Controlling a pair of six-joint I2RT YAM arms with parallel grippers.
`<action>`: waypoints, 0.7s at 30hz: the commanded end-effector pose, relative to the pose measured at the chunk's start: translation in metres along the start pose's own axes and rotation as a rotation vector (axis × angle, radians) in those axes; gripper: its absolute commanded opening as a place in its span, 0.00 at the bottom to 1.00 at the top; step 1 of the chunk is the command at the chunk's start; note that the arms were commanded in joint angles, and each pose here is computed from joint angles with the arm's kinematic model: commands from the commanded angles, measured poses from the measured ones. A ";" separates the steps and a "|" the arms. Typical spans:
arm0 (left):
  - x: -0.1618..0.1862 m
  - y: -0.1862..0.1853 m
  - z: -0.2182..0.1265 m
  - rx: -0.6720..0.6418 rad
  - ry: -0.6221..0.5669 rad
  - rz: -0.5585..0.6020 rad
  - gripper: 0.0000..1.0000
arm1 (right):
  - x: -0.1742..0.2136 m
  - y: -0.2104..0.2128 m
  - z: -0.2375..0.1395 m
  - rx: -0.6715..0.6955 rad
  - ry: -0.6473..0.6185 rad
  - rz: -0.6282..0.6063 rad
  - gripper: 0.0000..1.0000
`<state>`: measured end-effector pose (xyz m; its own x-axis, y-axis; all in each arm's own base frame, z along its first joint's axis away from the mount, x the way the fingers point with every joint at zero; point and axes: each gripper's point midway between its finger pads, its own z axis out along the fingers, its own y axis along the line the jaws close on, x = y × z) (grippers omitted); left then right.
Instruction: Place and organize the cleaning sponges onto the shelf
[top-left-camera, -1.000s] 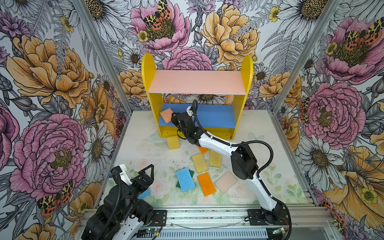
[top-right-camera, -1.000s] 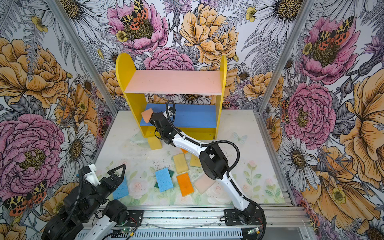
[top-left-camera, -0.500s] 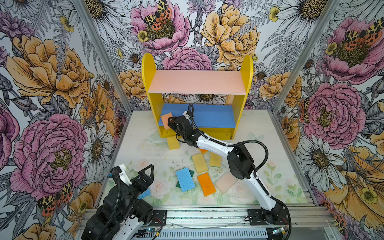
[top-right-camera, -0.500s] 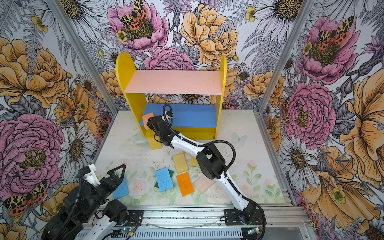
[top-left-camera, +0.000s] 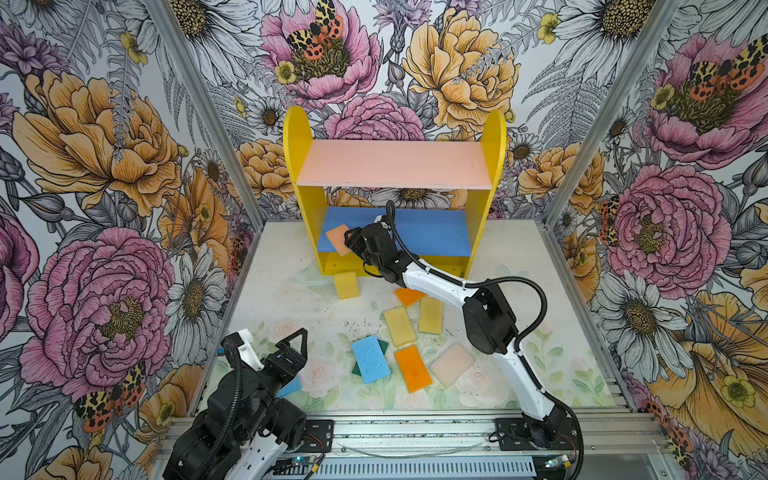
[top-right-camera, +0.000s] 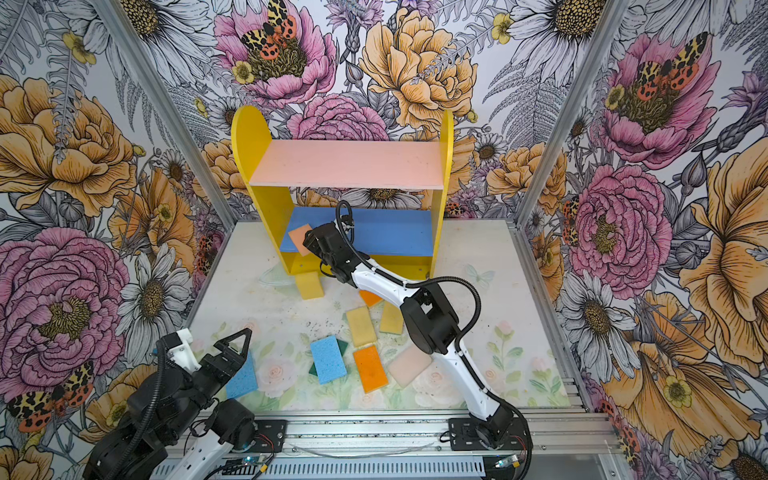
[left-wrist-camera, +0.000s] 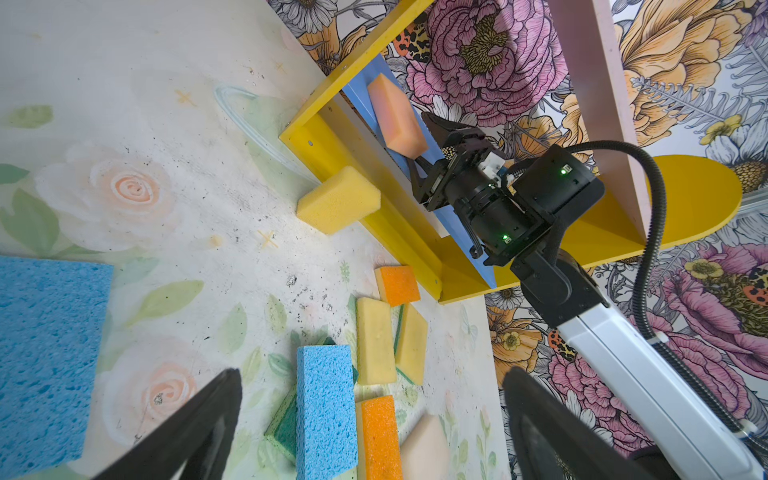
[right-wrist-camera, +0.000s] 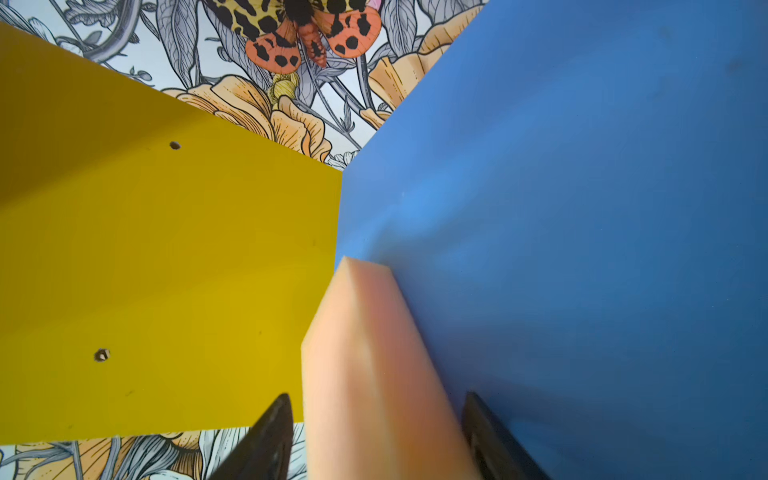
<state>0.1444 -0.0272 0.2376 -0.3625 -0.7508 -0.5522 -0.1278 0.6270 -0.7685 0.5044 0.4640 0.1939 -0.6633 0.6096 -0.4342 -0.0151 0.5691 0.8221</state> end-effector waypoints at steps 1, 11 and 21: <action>0.004 -0.002 0.010 -0.004 0.011 0.001 0.99 | -0.027 0.019 -0.034 0.009 0.001 -0.077 0.72; 0.011 -0.019 0.031 0.027 0.048 0.007 0.99 | -0.017 0.000 -0.035 0.042 0.172 -0.112 0.76; 0.009 -0.022 0.032 0.030 0.042 0.002 0.99 | -0.019 -0.003 -0.024 0.021 0.210 -0.118 0.35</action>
<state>0.1713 -0.0493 0.2345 -0.3938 -0.7406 -0.5445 -0.1229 0.6294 -0.7673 0.4974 0.4313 0.2119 -0.7816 0.4375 -0.4446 -0.0694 0.6474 0.7590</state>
